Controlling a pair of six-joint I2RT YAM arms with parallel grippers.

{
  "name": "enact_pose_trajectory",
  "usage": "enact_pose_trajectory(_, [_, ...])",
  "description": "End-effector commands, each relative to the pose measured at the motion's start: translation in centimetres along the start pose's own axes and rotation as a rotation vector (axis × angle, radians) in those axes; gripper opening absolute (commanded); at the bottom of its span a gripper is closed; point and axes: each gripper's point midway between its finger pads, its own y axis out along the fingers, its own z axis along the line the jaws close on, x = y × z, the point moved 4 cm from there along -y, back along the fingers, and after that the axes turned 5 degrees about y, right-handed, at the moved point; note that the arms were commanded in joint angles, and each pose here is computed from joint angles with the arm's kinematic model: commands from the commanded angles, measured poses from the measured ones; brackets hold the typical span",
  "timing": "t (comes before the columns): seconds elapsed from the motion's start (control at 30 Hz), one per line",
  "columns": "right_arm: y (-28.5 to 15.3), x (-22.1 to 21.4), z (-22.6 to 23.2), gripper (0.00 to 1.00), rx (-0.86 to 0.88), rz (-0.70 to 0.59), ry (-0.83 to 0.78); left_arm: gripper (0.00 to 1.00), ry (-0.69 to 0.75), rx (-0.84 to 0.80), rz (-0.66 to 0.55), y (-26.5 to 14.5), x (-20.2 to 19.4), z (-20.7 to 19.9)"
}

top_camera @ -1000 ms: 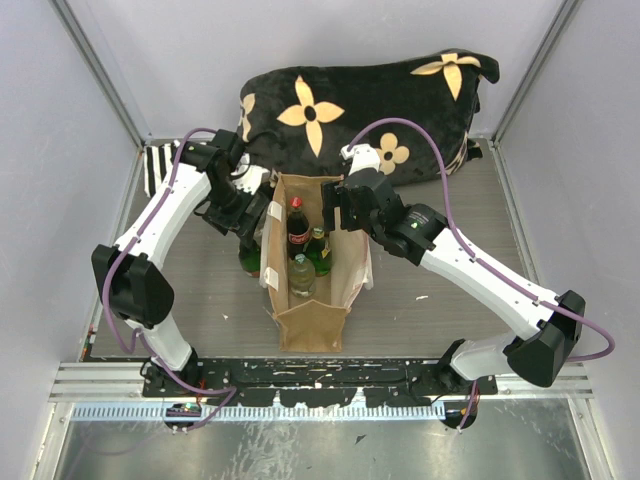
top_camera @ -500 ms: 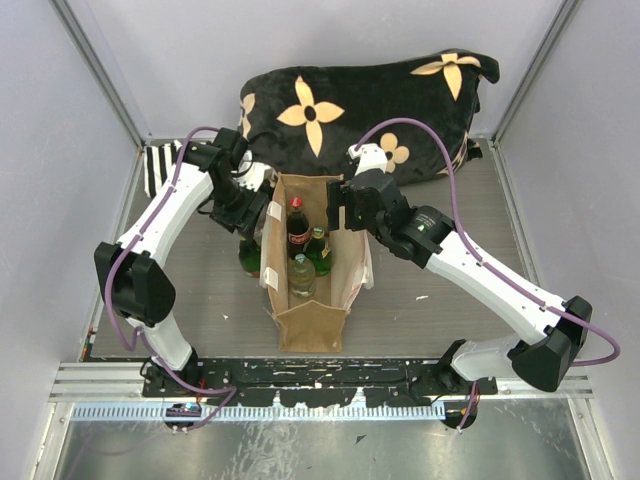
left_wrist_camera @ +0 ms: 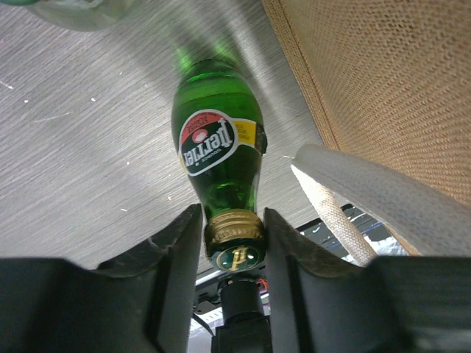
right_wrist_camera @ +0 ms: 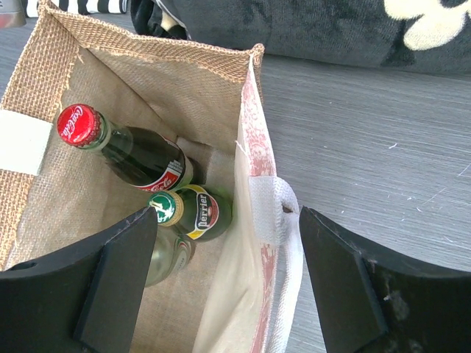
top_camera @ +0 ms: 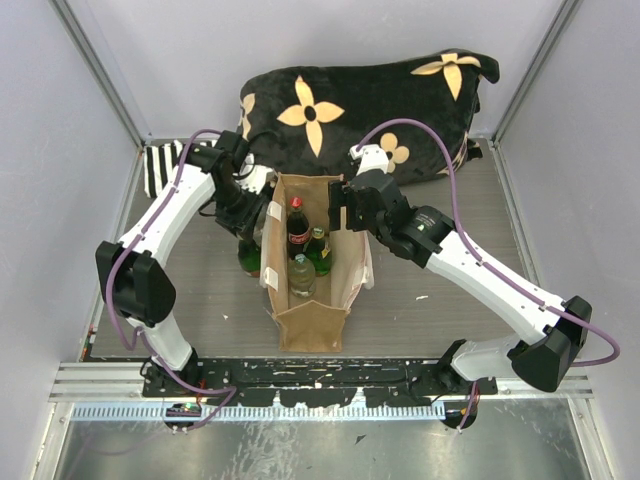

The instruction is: Place the beverage into the canvas bag

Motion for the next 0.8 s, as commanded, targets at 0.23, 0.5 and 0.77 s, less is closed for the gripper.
enact_pose_trajectory(0.23, [-0.9, 1.4, -0.4, 0.83, -0.003, -0.06, 0.043, 0.0, 0.018, 0.022, -0.028, -1.7, 0.3, 0.1])
enact_pose_trajectory(0.5, [-0.8, 0.8, -1.1, 1.0, -0.021, -0.043, 0.023, 0.0, 0.02, 0.043, -0.182, -7.3, 2.1, 0.0])
enact_pose_trajectory(0.77, [-1.2, 1.0, -2.5, 1.0, -0.094, -0.063, 0.045, 0.0, 0.056, 0.009, -0.39, -13.3, 5.0, -1.6])
